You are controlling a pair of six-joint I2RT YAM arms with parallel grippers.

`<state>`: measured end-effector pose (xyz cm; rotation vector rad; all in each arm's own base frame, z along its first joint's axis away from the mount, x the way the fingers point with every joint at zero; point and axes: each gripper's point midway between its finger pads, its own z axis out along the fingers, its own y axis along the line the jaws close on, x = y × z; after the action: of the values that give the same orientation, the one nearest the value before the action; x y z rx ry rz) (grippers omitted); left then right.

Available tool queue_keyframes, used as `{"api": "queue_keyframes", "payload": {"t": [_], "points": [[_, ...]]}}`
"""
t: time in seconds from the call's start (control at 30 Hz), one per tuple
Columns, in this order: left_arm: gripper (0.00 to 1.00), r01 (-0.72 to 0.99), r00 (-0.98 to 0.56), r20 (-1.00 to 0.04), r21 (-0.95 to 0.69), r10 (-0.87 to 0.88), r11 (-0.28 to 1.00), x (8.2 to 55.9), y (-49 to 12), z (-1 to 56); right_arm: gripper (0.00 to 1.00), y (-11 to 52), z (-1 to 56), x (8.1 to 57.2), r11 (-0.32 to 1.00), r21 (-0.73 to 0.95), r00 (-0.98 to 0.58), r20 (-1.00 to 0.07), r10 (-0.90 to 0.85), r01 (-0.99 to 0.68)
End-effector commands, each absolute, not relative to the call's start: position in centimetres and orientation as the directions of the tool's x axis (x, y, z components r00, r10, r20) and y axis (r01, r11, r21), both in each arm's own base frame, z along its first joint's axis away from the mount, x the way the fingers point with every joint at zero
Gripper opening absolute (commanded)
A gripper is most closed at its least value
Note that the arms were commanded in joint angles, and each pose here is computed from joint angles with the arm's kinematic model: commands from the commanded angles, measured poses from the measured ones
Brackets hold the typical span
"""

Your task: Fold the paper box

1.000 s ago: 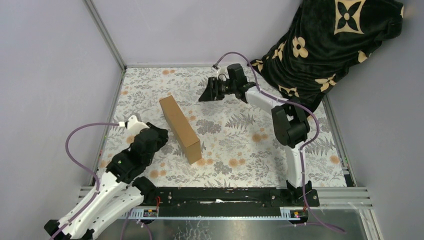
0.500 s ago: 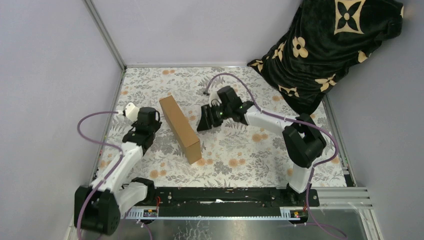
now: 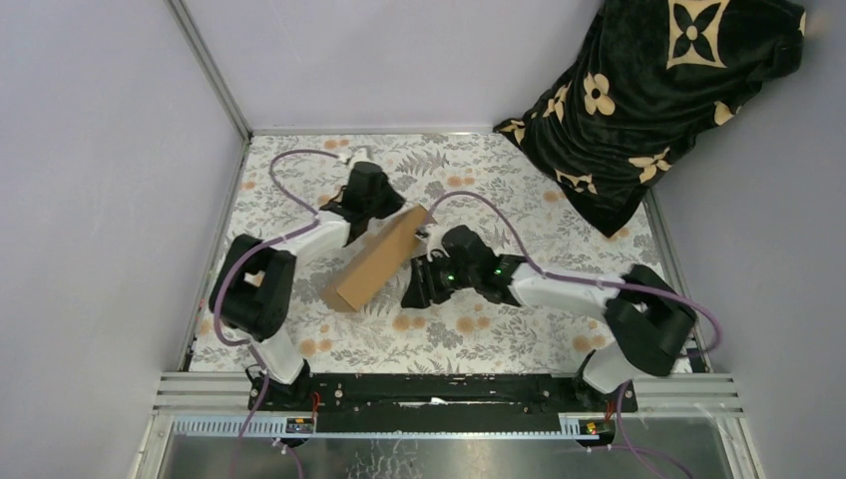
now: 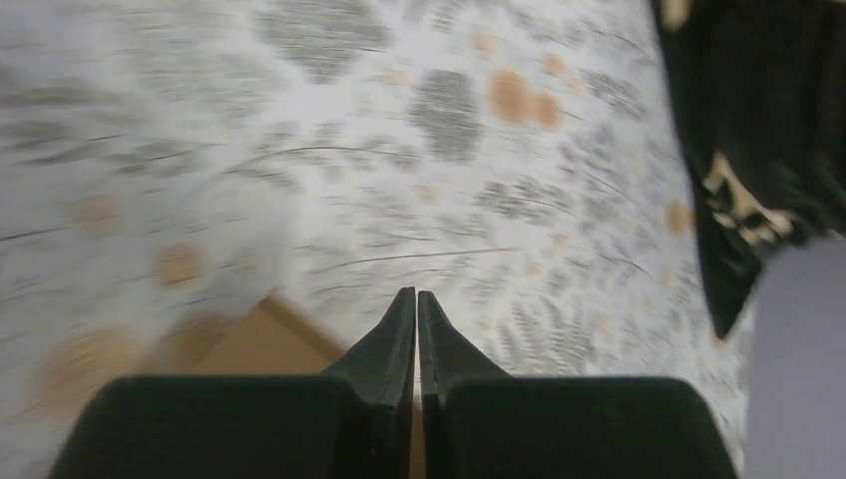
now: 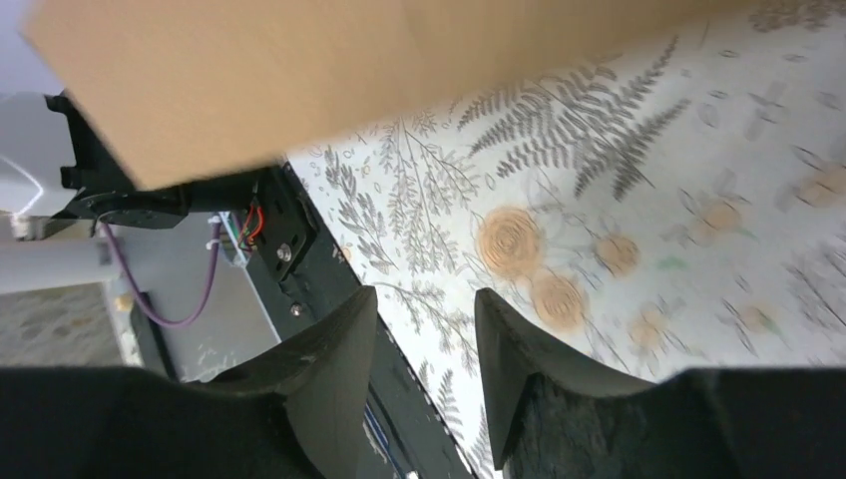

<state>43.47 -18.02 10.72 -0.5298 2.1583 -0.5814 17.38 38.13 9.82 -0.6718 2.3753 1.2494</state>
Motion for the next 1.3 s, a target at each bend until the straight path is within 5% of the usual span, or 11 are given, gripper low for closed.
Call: {"api": "queue_keyframes", "payload": {"t": [0.0,0.23,0.43,0.63,0.9,1.27], "points": [[0.09,0.098,-0.599,-0.651,-0.638,-0.467,0.764,45.8,-25.0,14.5,0.48,33.7,12.9,18.2,0.612,0.544,-0.767,-0.618,-0.171,-0.575],[0.13,0.173,-0.596,-0.695,-0.599,-0.401,0.782,44.8,-25.6,16.5,0.50,27.0,14.0,13.8,0.651,0.506,-0.768,-0.610,-0.192,-0.565],[0.20,0.032,-0.574,-0.715,-0.507,-0.399,0.861,41.6,-18.9,19.3,0.54,26.6,14.8,17.1,0.716,0.343,-0.684,-0.683,-0.254,-0.608],[0.52,-0.107,-0.536,-0.701,-0.496,-0.470,0.862,34.4,-14.0,20.7,0.58,28.6,15.4,23.5,0.704,0.387,-0.692,-0.693,-0.203,-0.595],[0.44,-0.267,-0.581,-0.576,-0.532,-0.575,0.803,28.0,-11.9,17.9,0.57,31.5,13.7,27.0,0.622,0.276,-0.596,-0.701,-0.392,-0.733],[0.45,-0.444,-0.583,-0.510,-0.453,-0.633,0.773,23.9,-9.2,13.9,0.58,30.4,8.5,28.0,0.668,0.203,-0.629,-0.605,-0.489,-0.716]]}}
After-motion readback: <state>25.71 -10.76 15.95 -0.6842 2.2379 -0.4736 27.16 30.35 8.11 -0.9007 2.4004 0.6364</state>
